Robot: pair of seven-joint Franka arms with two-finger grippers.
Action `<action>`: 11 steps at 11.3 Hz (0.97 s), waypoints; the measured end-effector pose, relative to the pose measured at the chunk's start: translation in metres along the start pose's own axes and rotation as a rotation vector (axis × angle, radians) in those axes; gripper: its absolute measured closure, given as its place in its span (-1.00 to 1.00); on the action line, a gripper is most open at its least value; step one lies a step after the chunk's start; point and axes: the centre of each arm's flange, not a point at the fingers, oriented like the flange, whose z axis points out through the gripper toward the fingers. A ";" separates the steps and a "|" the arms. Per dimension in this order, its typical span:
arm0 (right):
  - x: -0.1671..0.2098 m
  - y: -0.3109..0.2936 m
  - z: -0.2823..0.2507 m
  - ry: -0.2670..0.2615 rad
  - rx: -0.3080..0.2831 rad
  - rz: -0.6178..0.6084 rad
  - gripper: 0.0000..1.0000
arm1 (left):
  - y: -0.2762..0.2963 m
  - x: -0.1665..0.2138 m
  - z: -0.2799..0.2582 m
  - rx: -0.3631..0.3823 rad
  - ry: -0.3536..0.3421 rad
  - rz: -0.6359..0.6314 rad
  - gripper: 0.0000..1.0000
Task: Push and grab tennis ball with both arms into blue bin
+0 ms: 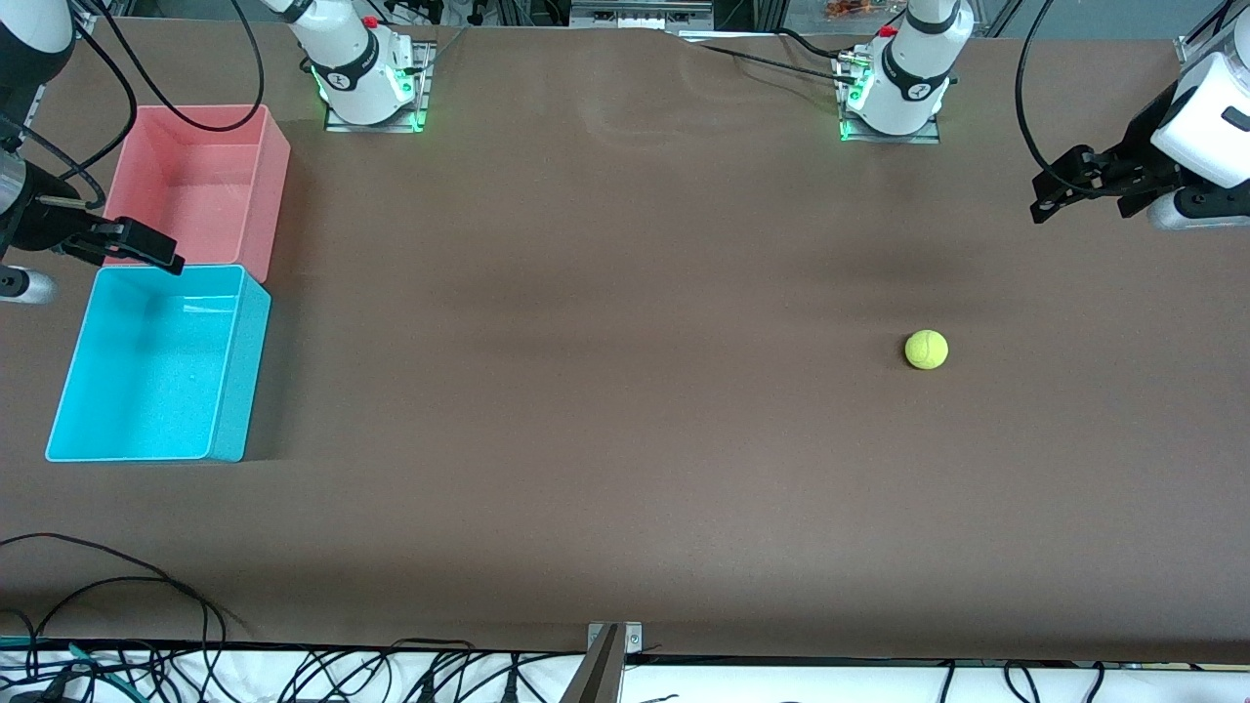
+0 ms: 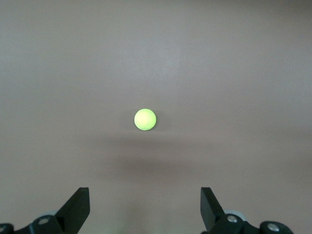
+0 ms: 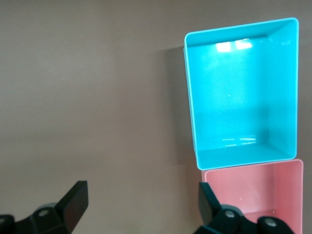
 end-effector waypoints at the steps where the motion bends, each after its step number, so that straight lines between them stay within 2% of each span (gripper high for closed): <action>1: 0.000 0.000 0.000 0.000 0.000 0.000 -1.00 | -0.001 0.000 0.000 0.000 -0.001 -0.001 -1.00; 5: 0.000 0.000 0.000 0.000 0.000 0.000 -1.00 | -0.007 0.004 0.011 0.001 -0.014 -0.013 -1.00; 7: 0.000 0.000 0.000 0.000 0.001 -0.001 -1.00 | -0.007 0.012 0.030 -0.002 0.002 -0.015 -1.00; 11: 0.000 -0.001 0.000 0.000 0.002 -0.001 -1.00 | -0.014 0.013 0.070 0.010 -0.041 -0.027 -1.00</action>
